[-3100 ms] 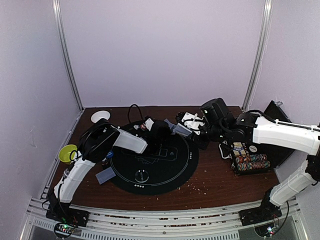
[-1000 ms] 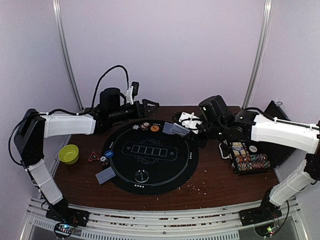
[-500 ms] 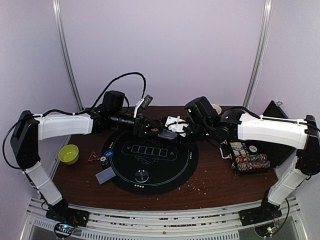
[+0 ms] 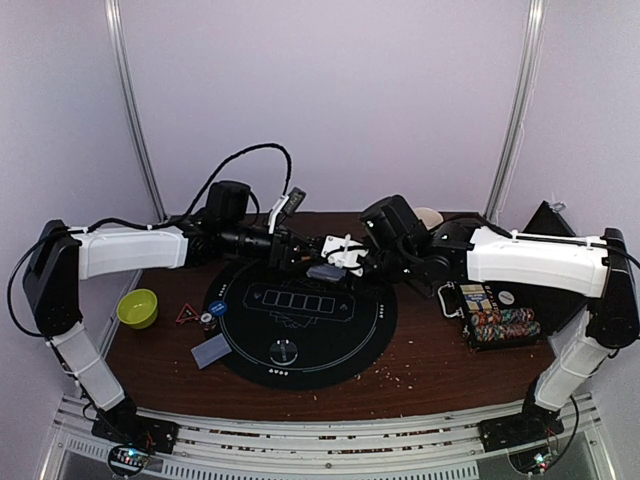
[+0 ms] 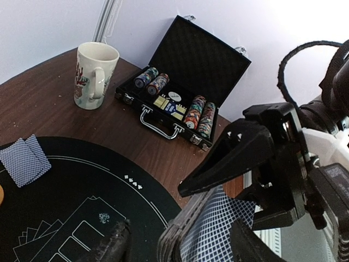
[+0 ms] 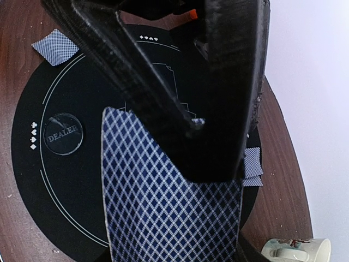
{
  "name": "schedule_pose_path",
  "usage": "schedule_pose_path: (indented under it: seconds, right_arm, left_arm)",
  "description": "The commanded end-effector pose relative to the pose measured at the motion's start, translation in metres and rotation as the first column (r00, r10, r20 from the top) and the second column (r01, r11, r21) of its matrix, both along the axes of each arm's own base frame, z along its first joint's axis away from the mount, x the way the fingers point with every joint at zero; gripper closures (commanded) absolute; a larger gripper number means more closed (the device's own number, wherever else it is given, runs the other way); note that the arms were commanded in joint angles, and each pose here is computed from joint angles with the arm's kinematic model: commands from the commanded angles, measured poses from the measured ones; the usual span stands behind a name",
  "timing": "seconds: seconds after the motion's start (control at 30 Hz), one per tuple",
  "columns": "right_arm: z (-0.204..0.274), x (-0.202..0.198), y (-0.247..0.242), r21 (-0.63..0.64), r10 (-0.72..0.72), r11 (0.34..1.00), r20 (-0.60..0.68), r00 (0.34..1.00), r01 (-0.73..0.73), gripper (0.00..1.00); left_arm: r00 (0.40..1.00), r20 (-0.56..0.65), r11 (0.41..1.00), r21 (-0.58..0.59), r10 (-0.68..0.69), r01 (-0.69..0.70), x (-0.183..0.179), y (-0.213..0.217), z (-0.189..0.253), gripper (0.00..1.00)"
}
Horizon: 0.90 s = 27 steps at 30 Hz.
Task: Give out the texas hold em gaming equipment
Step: Pick up the poker card from the face-down deck piles.
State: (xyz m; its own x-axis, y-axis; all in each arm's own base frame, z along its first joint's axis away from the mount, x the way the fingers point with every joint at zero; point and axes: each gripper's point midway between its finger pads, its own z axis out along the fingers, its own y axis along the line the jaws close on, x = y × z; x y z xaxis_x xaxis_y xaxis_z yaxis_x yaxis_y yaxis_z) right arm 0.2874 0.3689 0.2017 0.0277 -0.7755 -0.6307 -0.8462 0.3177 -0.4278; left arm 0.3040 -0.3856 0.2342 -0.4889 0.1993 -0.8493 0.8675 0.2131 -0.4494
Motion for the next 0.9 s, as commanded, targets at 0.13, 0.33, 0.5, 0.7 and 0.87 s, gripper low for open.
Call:
schedule_pose_path:
  seconds: [0.13,0.33,0.5,0.7,0.87]
  right_arm:
    - [0.016,0.002,0.008,0.035,0.015,0.999,0.036,0.999,-0.016,0.53]
    - [0.018,0.002,0.009,0.042,0.017,0.999,0.041,0.999,-0.018,0.53]
    - [0.016,0.003,0.008,0.037,0.009,0.999,0.041,0.999,-0.011,0.53]
    - [0.017,0.004,0.006,0.035,0.0,0.999,0.049,0.999,-0.002,0.53]
    - [0.018,0.005,0.005,0.033,-0.004,0.999,0.051,0.999,0.002,0.53]
  left_arm:
    - [0.996,0.081,0.998,0.058,0.026,-0.031,0.007,0.002,-0.012,0.33]
    - [0.998,0.054,0.993,0.109,0.038,-0.044,0.011,0.003,-0.027,0.4]
    - [0.994,0.093,0.988,0.132,0.064,-0.076,0.015,0.009,-0.02,0.52]
    - [0.993,0.104,0.985,0.157,0.052,-0.068,0.013,0.013,-0.019,0.59]
    - [0.991,0.123,0.982,0.176,0.052,-0.073,0.011,0.018,-0.019,0.59]
